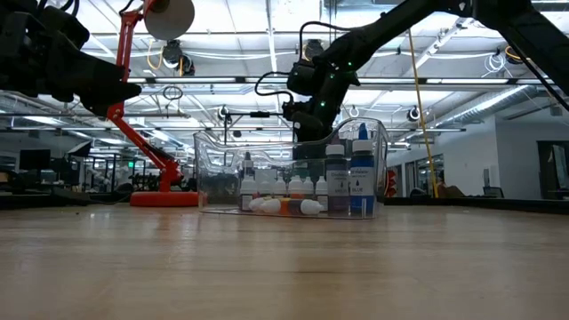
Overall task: Pick & Place food coloring
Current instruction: Put the big green food coloring bottle in the transparent bin
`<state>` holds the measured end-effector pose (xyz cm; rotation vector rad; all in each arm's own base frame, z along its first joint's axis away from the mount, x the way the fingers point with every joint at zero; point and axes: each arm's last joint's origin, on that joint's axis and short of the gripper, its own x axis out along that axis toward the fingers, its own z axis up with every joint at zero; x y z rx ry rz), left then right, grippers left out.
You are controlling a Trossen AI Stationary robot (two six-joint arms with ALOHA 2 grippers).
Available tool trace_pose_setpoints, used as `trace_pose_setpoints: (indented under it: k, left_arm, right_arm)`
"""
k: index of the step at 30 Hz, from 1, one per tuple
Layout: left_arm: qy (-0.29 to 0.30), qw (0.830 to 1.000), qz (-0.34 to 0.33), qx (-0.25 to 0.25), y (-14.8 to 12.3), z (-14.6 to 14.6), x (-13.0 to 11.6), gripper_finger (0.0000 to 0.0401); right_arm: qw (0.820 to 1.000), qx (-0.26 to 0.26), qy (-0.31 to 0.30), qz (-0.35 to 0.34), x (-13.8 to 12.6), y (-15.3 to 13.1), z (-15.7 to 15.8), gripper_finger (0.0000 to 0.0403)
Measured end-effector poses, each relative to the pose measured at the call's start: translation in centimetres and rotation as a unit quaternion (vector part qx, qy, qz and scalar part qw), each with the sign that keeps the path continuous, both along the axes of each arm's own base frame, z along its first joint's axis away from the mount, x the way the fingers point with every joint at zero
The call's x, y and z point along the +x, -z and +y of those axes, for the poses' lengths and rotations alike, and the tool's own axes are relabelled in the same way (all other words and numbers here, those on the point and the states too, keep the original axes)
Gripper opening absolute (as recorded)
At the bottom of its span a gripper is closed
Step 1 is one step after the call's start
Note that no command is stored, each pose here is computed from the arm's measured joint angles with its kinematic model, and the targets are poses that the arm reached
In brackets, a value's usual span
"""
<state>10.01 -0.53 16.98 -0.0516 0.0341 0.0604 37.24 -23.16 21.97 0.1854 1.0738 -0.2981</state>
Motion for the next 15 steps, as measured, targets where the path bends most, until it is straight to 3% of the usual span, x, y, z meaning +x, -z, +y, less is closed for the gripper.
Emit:
trace_pose_setpoints:
  k: [6, 13, 15]
  left_arm:
    - [0.0, 1.0, 0.0, 0.0, 0.0, 0.0, 0.0, 0.0253]
    - [0.0, 1.0, 0.0, 0.0, 0.0, 0.0, 0.0, 0.0253]
    - [0.0, 1.0, 0.0, 0.0, 0.0, 0.0, 0.0, 0.0253]
  right_arm:
    - [1.0, 0.001, 0.002, 0.0, -0.01, 0.0, -0.01, 0.0223]
    - [1.0, 0.003, 0.008, -0.002, -0.3, 0.0, -0.48, 0.0103]
    - [1.0, 0.002, 0.011, -0.002, -0.42, -0.03, -0.67, 0.0099]
